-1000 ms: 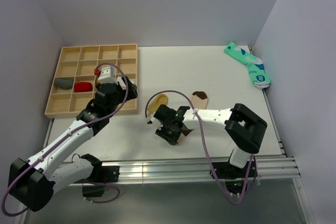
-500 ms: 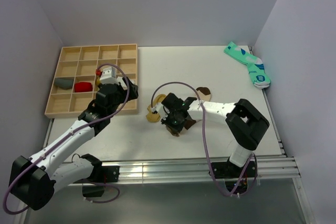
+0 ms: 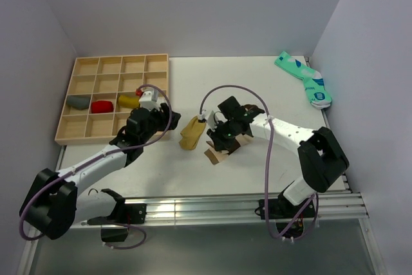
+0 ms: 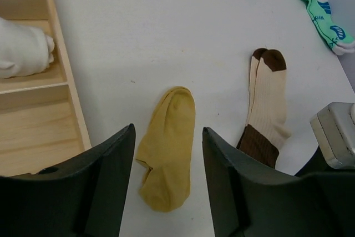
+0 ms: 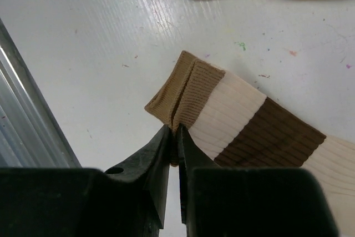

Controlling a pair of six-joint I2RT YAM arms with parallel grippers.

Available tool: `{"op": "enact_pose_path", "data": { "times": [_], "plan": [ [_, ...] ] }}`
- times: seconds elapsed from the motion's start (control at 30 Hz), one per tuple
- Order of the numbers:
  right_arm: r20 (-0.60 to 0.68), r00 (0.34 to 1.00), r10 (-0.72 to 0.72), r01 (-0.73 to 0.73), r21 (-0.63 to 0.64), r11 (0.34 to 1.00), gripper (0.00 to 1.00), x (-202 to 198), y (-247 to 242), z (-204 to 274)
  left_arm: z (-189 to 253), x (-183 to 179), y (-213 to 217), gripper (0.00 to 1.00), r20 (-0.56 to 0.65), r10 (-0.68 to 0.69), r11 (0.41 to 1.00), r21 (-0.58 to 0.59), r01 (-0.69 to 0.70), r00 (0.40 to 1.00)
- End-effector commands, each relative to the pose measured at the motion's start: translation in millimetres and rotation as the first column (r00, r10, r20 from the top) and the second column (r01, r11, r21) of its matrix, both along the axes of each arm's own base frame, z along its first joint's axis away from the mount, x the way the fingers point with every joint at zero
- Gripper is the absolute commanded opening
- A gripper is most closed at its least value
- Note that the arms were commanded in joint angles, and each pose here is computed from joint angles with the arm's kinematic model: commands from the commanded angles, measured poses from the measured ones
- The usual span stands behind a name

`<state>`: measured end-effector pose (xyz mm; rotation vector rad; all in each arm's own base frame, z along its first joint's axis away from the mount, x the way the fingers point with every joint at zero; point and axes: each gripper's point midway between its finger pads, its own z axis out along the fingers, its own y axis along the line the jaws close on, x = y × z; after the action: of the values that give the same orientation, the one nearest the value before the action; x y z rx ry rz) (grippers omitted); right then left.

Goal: Roll the socks
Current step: Roll the sock at the center of the board.

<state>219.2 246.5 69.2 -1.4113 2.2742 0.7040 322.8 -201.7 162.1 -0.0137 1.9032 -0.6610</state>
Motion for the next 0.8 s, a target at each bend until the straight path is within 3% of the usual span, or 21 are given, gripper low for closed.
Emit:
{"op": "enact_pose_path", "data": {
  "times": [0.0,0.2,0.27,0.77],
  "plan": [
    [0.013,1.0,-0.016,0.016,-0.01,1.0,0.18,6,-1,0,22,3,-21,0.57,0.106,-0.093,0.994,-0.042,0.097,0.99],
    [-0.002,0.997,-0.081,0.081,-0.089,0.993,0.4,8,-1,-8,29,1,-16,0.6,0.113,-0.069,0.995,-0.058,0.076,0.991],
    [0.021,0.996,-0.09,0.091,-0.088,0.992,0.43,7,4,-6,33,-2,-15,0.61,0.117,-0.071,0.995,-0.056,0.078,0.991],
    [0.05,0.985,-0.162,0.17,-0.236,0.957,0.43,-7,18,-45,44,-6,5,0.64,0.135,0.014,0.998,-0.063,-0.005,0.991]
  ]
}}
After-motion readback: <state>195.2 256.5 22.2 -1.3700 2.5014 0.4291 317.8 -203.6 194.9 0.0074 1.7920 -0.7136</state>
